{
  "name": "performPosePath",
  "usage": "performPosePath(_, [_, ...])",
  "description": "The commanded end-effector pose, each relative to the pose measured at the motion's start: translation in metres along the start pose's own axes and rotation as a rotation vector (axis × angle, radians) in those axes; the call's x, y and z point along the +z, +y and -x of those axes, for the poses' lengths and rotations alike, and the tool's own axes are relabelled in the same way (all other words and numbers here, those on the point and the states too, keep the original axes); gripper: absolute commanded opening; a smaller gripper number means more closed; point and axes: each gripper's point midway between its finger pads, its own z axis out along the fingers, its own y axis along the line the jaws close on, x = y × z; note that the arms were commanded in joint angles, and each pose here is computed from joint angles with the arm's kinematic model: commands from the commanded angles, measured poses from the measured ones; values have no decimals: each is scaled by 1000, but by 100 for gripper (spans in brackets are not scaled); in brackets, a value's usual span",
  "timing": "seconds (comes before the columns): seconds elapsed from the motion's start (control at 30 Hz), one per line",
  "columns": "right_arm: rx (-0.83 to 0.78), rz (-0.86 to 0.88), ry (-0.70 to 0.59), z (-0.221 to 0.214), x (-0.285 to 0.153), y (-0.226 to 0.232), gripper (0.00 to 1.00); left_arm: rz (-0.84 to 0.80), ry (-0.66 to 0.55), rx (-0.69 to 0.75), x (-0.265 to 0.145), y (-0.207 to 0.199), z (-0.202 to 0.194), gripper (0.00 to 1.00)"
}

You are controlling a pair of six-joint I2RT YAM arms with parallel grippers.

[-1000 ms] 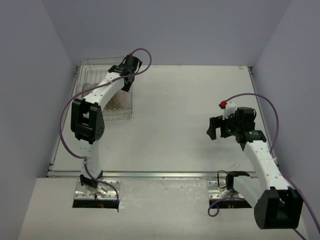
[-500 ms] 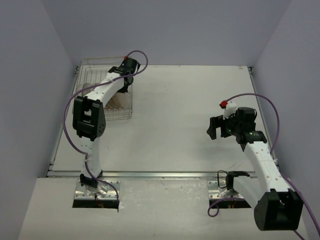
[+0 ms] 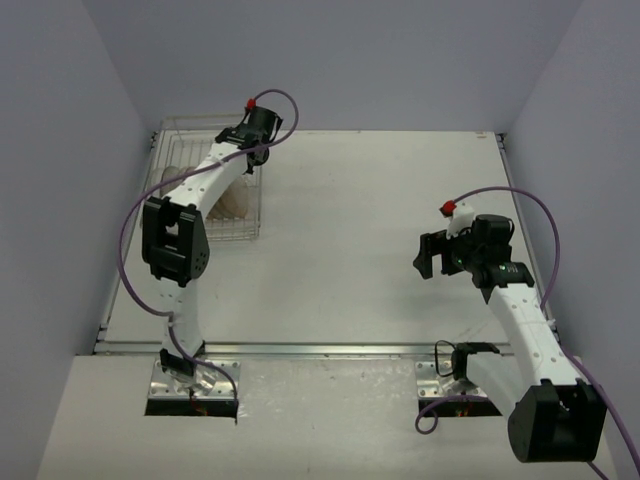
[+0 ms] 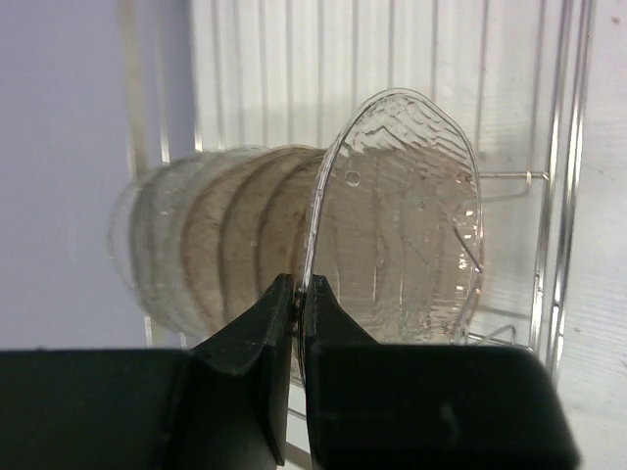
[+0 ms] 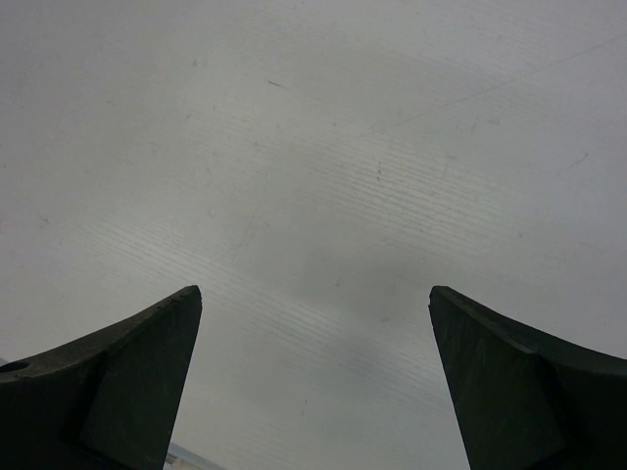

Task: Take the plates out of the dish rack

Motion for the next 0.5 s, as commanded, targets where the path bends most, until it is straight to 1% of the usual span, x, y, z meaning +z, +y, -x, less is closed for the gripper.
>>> performPosePath(0.0, [-2, 15, -51, 21, -3, 3, 99, 218, -159, -34, -51, 70, 37, 0])
performPosePath(0.03, [-2, 13, -52, 22, -4, 2, 99, 236, -168, -33, -53, 73, 38, 0])
performPosePath(0.1, [-1, 14, -50, 23, -4, 2, 99, 284, -220, -55, -69, 88, 49, 0])
performPosePath(0.2, [1, 16, -50, 26, -5, 3, 99, 345, -264, -56, -87, 105, 55, 0])
performPosePath(0.27, [1, 20, -51, 29, -5, 3, 99, 363, -299, -80, -97, 115, 61, 0])
performPosePath(0.3, [0, 24, -55, 33, -7, 4, 99, 345, -319, -105, -101, 116, 65, 0])
performPosePath(0.37, [32, 38, -64, 41, -9, 7, 99, 252, -368, -175, -113, 114, 73, 0])
performPosePath(0.43, [54, 65, -88, 55, -14, 13, 99, 78, -408, -240, -129, 100, 75, 0])
performPosePath(0.47, [71, 74, -110, 66, -18, 15, 99, -7, -414, -250, -134, 90, 72, 0])
